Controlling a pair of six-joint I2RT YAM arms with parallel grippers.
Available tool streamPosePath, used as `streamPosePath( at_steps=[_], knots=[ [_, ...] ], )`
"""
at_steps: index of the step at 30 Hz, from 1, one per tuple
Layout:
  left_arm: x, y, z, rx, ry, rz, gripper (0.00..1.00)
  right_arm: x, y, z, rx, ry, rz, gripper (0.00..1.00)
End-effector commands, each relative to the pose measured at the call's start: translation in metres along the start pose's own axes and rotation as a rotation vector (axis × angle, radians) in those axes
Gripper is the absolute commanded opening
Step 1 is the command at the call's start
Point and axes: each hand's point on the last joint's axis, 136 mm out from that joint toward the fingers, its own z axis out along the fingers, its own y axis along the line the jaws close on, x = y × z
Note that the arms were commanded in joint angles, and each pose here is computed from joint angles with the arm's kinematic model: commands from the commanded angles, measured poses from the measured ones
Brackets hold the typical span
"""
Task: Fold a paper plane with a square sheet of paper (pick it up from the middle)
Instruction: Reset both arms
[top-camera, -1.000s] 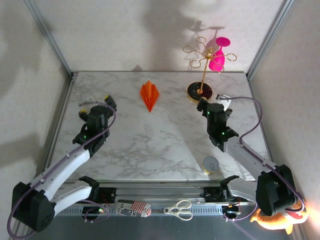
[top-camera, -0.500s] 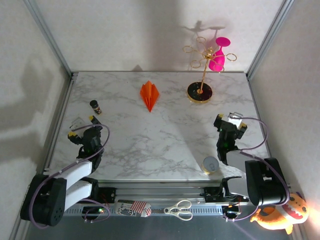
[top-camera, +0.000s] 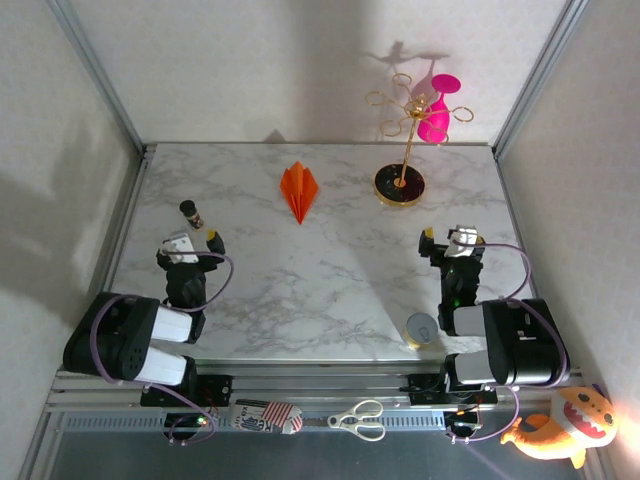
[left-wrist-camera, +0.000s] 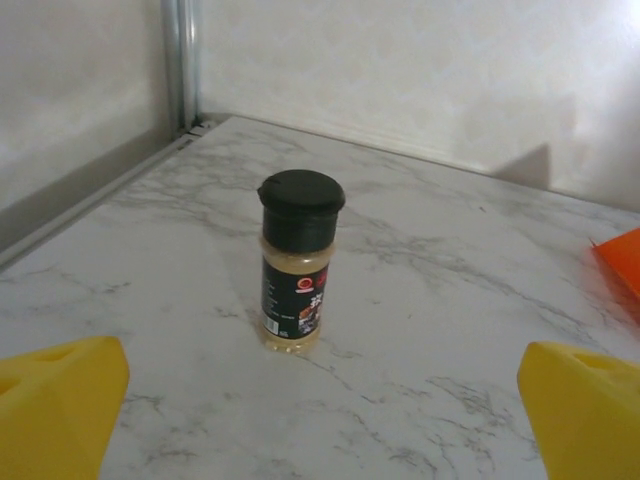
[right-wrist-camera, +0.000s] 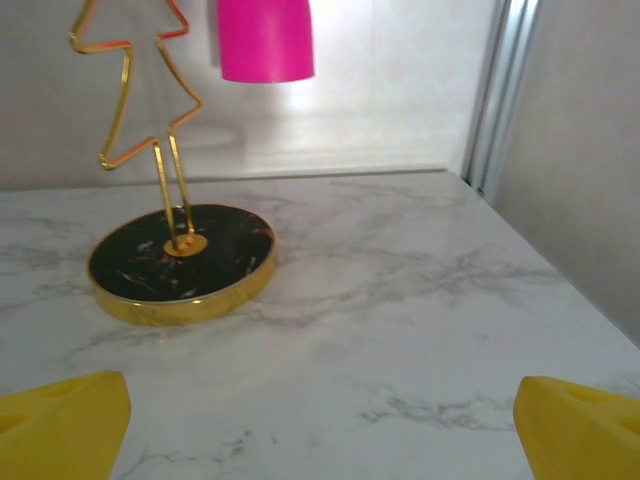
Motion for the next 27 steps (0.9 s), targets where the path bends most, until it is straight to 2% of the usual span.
streamPosePath(
  at_steps=[1,8,27],
  knots=[
    [-0.017,-0.014,0.009,0.074,-0.058,-0.005,1.00,-0.005,0.012,0.001,-0.074,-0.051,-0.007,0.99],
    [-0.003,-0.010,0.028,0.019,0.010,0.003,0.99,0.008,0.010,0.014,-0.066,-0.002,0.004,0.99],
    [-0.002,-0.013,0.029,0.037,0.015,0.008,0.99,0.012,0.005,0.021,-0.073,0.029,0.037,0.99]
  ],
)
